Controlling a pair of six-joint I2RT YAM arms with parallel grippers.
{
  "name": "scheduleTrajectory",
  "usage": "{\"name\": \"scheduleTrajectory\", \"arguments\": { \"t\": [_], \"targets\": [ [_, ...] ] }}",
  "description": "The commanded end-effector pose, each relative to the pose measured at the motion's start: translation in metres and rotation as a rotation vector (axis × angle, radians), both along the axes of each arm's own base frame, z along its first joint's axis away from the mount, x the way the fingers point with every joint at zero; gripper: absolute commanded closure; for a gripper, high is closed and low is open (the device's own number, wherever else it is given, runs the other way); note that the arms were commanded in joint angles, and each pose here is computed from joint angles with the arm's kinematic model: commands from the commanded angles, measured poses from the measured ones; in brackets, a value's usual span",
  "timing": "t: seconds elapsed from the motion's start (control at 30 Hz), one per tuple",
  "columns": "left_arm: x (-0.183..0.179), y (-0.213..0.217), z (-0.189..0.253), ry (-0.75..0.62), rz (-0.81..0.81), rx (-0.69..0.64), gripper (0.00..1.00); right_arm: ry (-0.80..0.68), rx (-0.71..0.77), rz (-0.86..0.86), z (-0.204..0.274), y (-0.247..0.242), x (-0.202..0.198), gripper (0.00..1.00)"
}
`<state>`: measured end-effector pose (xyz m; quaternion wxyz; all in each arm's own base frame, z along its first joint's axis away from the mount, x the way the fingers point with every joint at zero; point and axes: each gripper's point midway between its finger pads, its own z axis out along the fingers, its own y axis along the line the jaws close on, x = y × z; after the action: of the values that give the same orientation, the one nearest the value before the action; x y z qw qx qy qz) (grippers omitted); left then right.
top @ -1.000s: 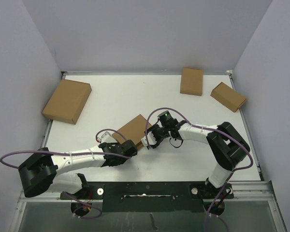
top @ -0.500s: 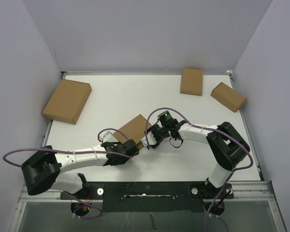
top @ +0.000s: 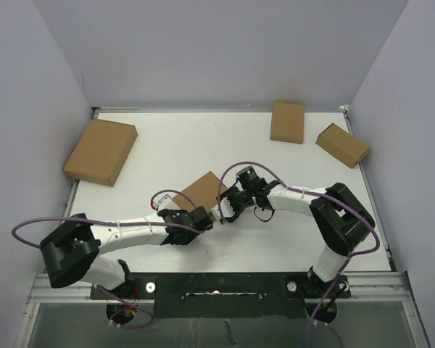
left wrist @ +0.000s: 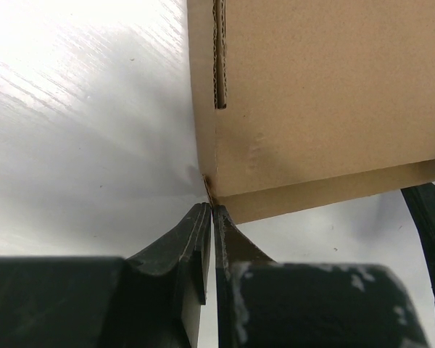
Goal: Fold the paper box
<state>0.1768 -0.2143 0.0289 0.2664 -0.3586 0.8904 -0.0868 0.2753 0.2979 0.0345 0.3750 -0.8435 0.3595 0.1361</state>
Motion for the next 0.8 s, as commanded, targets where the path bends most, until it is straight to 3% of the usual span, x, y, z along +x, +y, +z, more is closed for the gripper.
{"name": "scheduleTrajectory", "arguments": {
  "t": [0.0,0.77],
  "targets": [
    [0.005,-0.004,0.008,0.004,0.003,0.03,0.95,0.081,-0.041,0.015,-0.014,-0.002,-0.017,0.58],
    [0.005,-0.017,0.011,0.117,-0.054,0.057,0.95,0.088,-0.049,0.018,-0.016,-0.002,-0.018,0.59]
  ]
}}
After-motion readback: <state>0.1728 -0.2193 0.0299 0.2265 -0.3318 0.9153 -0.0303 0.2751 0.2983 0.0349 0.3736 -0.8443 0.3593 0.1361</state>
